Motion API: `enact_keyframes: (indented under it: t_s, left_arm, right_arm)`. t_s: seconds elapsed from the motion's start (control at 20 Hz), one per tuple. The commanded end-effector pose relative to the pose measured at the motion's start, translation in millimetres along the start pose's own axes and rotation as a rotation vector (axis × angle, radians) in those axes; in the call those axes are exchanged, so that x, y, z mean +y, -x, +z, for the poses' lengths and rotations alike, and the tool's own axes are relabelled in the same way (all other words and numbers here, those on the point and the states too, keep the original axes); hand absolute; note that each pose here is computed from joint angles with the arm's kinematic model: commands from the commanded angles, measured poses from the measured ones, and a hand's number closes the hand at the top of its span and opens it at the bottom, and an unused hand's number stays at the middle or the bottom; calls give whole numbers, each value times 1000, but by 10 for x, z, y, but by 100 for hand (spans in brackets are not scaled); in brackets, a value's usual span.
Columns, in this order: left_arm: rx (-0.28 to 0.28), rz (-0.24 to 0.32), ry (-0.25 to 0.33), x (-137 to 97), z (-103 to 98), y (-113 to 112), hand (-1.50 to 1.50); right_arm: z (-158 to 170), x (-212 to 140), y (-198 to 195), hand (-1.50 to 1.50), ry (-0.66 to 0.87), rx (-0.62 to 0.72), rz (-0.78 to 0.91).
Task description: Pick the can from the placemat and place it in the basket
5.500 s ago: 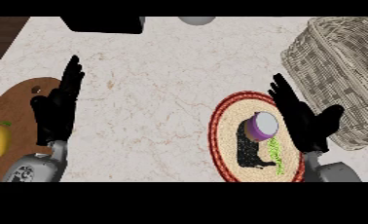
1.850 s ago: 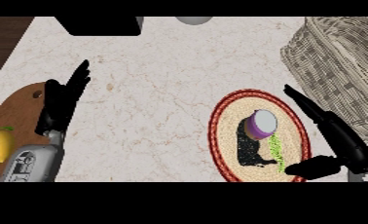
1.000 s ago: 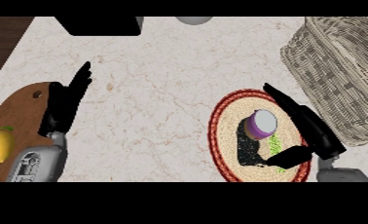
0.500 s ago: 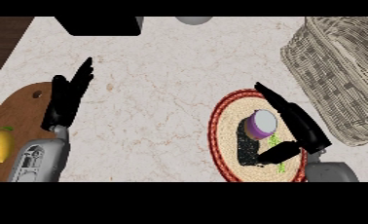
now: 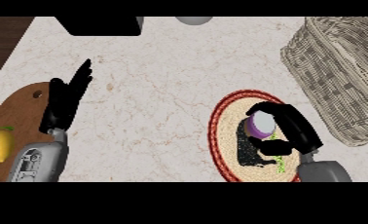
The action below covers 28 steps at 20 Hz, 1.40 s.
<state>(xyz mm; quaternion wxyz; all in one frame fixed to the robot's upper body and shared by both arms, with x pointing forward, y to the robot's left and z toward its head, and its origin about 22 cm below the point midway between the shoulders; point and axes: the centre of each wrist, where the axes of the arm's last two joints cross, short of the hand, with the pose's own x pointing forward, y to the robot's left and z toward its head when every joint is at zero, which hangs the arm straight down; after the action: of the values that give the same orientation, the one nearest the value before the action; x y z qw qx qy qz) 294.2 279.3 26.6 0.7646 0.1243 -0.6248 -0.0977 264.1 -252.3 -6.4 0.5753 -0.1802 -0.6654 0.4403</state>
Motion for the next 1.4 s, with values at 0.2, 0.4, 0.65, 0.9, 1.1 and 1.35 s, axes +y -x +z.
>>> enact_keyframes:
  t_s: [0.2,0.4,0.65,0.9,1.1,1.35]
  left_arm:
    - [15,-10,-8,-127,-33,-18,0]
    - [-5,4,9,-114,7,-77,0]
    - [-12,8,1,-188,56,5,0]
    - [10,-11,-23,100,-69,112,0]
    - [4,19,-16,66,-46,18,0]
    - [15,3,-20,84,19,80,0]
  right_arm:
    - [-208,127,-187,150,-40,35,255]
    - [-298,125,-163,150,-203,234,554]
    - [-551,281,-723,150,-190,185,648]
    - [-393,-53,-862,150,-70,123,405]
    - [-324,-330,-1059,150,18,69,206]
    - [-25,-620,-1563,150,165,-11,-18]
